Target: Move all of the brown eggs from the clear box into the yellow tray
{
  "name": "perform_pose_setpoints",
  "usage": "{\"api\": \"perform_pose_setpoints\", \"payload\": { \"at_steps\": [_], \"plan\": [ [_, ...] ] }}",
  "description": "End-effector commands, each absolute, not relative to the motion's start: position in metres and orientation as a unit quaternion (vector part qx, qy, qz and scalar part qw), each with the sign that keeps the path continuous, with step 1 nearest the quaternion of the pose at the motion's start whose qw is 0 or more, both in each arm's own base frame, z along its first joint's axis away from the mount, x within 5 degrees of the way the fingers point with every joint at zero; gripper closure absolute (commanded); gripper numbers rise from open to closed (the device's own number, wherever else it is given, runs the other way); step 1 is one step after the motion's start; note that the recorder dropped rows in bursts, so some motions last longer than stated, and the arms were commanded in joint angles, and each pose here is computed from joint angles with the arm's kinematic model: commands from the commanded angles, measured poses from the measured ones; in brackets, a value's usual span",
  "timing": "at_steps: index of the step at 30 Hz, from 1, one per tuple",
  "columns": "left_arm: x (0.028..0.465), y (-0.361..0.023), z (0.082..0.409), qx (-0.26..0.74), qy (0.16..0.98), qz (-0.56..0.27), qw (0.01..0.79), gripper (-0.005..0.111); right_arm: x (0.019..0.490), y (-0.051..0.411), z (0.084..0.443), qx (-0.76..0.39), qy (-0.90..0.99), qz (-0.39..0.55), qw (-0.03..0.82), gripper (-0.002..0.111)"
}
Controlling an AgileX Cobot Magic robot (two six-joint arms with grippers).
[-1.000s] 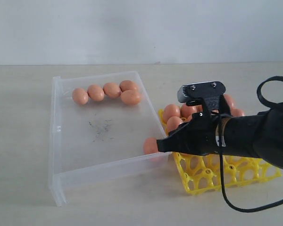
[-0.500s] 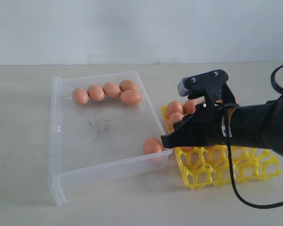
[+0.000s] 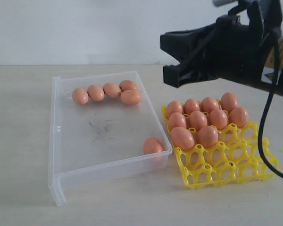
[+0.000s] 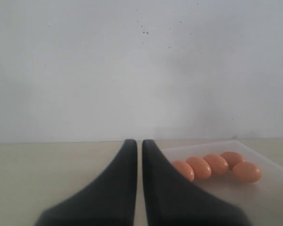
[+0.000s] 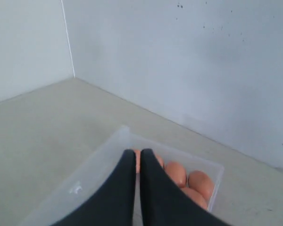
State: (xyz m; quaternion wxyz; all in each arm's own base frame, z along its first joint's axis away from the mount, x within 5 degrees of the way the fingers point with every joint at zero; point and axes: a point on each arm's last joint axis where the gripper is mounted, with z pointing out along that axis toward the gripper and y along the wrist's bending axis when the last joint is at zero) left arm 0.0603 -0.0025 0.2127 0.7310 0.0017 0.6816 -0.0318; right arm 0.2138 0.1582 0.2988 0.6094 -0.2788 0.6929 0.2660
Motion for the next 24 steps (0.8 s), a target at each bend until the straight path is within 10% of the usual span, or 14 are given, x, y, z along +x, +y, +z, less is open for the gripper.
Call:
{"api": "perform_pose_setpoints", "payload": {
  "at_steps": [1, 14, 24],
  "plan": [
    [0.061, -0.002, 0.215, 0.001, 0.677, -0.031, 0.735, 0.103, 0.227, 0.153, 0.297, -0.264, 0.774, 0.179, 0.547, 0.107],
    [0.061, -0.002, 0.215, 0.001, 0.677, -0.031, 0.735, 0.103, 0.276, 0.184, 0.180, -0.249, 0.885, 0.122, 0.375, 0.107],
    [0.061, -0.002, 0.215, 0.001, 0.677, -0.031, 0.735, 0.103, 0.283, 0.197, 0.163, -0.251, 0.886, 0.156, 0.357, 0.107]
  ]
}}
